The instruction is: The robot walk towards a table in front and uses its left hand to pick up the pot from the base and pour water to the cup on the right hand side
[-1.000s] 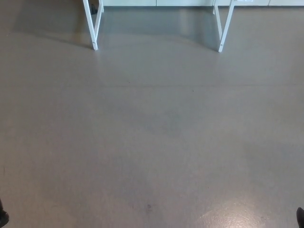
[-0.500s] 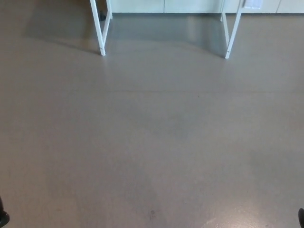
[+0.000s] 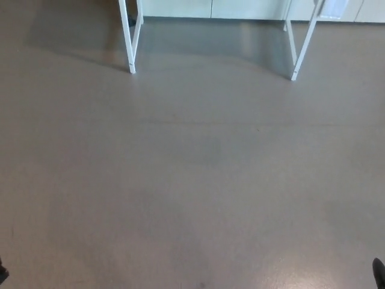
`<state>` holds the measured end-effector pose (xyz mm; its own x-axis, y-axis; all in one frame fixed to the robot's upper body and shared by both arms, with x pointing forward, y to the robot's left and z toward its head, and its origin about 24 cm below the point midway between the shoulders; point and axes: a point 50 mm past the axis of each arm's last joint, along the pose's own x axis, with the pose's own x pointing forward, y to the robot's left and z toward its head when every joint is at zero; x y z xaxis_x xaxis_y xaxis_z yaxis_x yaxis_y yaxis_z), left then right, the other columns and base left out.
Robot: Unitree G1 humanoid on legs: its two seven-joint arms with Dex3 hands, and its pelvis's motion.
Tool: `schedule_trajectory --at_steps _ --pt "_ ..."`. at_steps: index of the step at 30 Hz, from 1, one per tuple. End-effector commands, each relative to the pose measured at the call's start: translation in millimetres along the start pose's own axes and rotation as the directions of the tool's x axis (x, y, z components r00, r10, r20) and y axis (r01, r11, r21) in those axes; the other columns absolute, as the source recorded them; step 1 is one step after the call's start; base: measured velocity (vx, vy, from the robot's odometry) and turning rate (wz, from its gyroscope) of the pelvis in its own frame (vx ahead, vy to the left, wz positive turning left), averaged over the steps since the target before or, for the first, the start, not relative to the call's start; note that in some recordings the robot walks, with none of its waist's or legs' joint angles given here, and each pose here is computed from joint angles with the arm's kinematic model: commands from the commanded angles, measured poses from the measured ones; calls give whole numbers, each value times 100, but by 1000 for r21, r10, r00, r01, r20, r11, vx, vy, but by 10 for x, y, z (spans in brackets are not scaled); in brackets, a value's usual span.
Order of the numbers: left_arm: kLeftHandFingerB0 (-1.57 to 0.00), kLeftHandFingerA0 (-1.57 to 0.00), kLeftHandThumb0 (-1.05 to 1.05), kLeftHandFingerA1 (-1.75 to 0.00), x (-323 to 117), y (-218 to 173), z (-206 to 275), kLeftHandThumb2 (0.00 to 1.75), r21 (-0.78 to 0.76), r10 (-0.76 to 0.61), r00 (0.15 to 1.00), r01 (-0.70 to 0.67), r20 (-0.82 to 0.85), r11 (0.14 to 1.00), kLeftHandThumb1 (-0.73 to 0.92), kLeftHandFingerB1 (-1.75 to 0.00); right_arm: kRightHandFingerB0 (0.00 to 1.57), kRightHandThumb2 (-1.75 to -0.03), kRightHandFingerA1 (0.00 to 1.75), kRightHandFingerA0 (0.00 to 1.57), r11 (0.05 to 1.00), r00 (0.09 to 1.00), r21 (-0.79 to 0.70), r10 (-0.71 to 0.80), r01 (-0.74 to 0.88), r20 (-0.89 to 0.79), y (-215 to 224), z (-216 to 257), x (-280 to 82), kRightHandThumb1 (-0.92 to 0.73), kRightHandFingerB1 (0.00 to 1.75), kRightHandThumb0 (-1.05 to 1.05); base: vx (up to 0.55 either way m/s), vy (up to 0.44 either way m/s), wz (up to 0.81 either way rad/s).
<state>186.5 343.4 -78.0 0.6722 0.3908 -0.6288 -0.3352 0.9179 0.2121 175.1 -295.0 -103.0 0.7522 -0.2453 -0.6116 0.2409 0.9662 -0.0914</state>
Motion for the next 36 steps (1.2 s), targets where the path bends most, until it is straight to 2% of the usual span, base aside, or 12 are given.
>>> schedule_trajectory --at_steps 1,5,6,14,19,20,25,31,32,33,34,36 --pt "0 -9 -60 -73 -15 32 -14 137 12 5 1000 -5 14 1000 74 -67 6 -96 52 18 999 999 -14 -30 30 11 -88 0 -26 -64 42 -79 188 -182 15" --pt "0 -9 -61 -72 -20 40 -30 136 3 17 1000 -17 10 1000 73 -66 1 -106 50 2 1000 1000 -10 -27 27 8 -85 -9 -28 -45 50 -40 226 -227 7" --pt "0 -10 -60 -73 -21 39 -33 136 9 17 1000 -17 10 1000 74 -66 6 -96 52 18 999 1000 -17 -28 28 4 -86 -11 -28 -62 42 -80 131 -174 -19" --pt "0 -12 -60 -73 -15 39 -18 138 24 30 999 -30 11 999 77 -66 7 -93 50 18 1000 1000 1 -31 31 0 -71 -19 -25 -61 44 -79 152 -37 -4" --pt "-4 -24 -82 -99 -25 47 -43 92 46 31 1000 -31 7 998 87 -81 8 -94 51 20 1000 1000 -11 -28 28 -3 -73 -40 -36 -63 44 -79 225 152 1" --pt "0 -13 -61 -74 -25 47 -48 138 36 27 1000 -27 3 999 77 -66 7 -96 52 19 999 1000 -20 -27 27 -5 -72 -40 -35 -62 43 -81 350 133 -38" --pt "0 -11 -60 -73 -35 61 -65 137 36 13 1000 -13 1 999 75 -65 11 -64 43 25 999 1000 -22 -27 27 -16 -73 -75 -50 -78 32 -78 197 92 6" --pt "0 -11 -61 -73 -54 77 -125 136 62 13 1000 -12 -20 998 74 -65 11 -63 45 23 1000 999 -2 -27 27 -31 -87 -149 -88 -78 33 -78 201 -65 8" --pt "0 -10 -60 -72 -61 81 -150 137 55 12 1000 -10 -27 998 75 -65 8 -93 52 19 1000 999 -7 -29 29 -38 -93 -176 -102 -63 44 -79 217 -175 17" --pt "-1 -9 -59 -71 -64 81 -158 138 71 6 999 -4 -32 997 77 -66 11 -63 44 23 1000 999 -6 -31 31 -43 -95 -188 -107 -78 32 -77 181 -169 12" --pt "-9 -20 -85 -79 -67 81 -168 120 80 4 999 -1 -38 997 66 -71 6 -95 51 19 999 998 -5 -34 33 -48 -98 -200 -112 -63 41 -78 195 -220 -54" --pt "-6 -16 -74 -86 -73 86 -190 95 90 0 999 5 -51 996 77 -77 11 -64 45 25 999 998 -16 -36 35 -51 -103 -215 -122 -78 32 -78 184 -193 25"
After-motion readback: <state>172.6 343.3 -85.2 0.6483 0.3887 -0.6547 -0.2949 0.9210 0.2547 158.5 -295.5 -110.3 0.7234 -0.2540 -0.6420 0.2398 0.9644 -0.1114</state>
